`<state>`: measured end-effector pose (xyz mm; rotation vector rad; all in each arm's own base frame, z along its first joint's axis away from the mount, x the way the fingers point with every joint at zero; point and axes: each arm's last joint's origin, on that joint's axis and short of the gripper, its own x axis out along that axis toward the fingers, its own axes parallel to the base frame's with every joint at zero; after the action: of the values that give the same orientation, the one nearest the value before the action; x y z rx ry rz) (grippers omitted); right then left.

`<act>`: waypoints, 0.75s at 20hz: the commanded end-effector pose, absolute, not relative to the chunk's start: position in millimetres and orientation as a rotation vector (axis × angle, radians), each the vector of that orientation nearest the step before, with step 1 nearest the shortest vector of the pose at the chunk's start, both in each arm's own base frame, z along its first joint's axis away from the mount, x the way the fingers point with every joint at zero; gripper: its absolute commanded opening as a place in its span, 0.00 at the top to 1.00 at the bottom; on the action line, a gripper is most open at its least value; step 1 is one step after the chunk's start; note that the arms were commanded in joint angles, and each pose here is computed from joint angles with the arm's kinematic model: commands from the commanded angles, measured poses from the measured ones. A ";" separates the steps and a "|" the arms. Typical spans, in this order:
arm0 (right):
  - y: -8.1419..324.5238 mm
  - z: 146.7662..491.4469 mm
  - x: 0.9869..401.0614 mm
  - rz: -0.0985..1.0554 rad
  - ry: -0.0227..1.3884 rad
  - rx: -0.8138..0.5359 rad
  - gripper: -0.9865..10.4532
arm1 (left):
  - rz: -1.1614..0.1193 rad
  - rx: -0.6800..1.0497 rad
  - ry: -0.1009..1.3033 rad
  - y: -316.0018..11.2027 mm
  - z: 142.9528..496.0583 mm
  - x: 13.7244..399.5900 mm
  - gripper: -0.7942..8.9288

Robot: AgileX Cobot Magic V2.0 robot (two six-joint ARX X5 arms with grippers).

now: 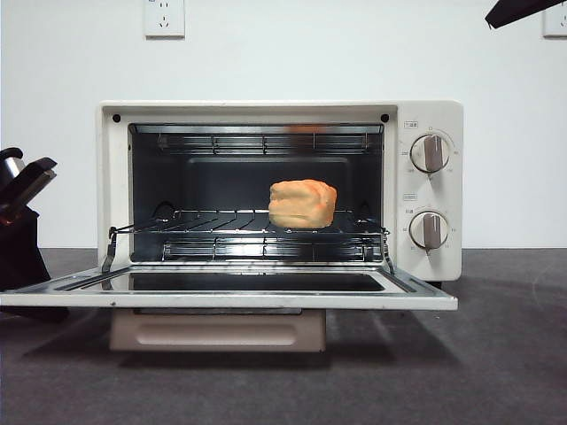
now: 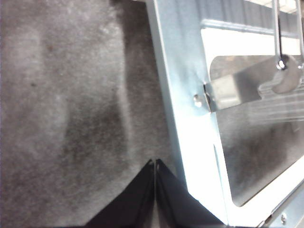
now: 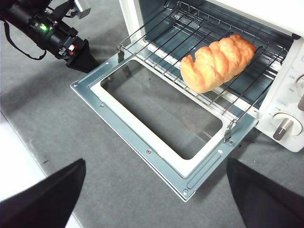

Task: The left arm flap open the oven, the right arm pick bread and place it into oven, the left arm flap close the oven

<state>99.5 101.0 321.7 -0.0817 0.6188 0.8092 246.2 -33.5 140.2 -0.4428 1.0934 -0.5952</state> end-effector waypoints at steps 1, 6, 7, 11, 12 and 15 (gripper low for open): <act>102.1 325.1 99.4 0.815 0.601 -0.082 0.50 | -0.681 -0.493 1.061 -36.4 143.0 250.9 0.91; 102.1 325.1 99.4 0.814 0.602 -0.079 0.50 | -0.679 -0.514 0.992 -28.2 154.4 251.7 0.91; 102.2 325.1 99.5 0.814 0.602 -0.079 0.50 | -0.676 -0.514 0.967 -26.6 158.9 251.7 0.91; 102.3 325.2 99.5 0.812 0.604 -0.073 0.50 | -0.676 -0.512 0.878 -24.4 174.0 252.4 0.91; 102.3 325.2 99.5 0.811 0.606 -0.068 0.50 | -0.679 -0.518 0.860 -24.5 176.5 253.2 0.91; 102.3 325.2 99.5 0.809 0.609 -0.062 0.50 | -0.696 -0.548 0.819 -25.1 181.1 256.8 0.91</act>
<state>99.5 101.0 321.7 -0.0741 0.6212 0.8068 253.1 -20.8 172.9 -0.5335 0.8605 -0.6233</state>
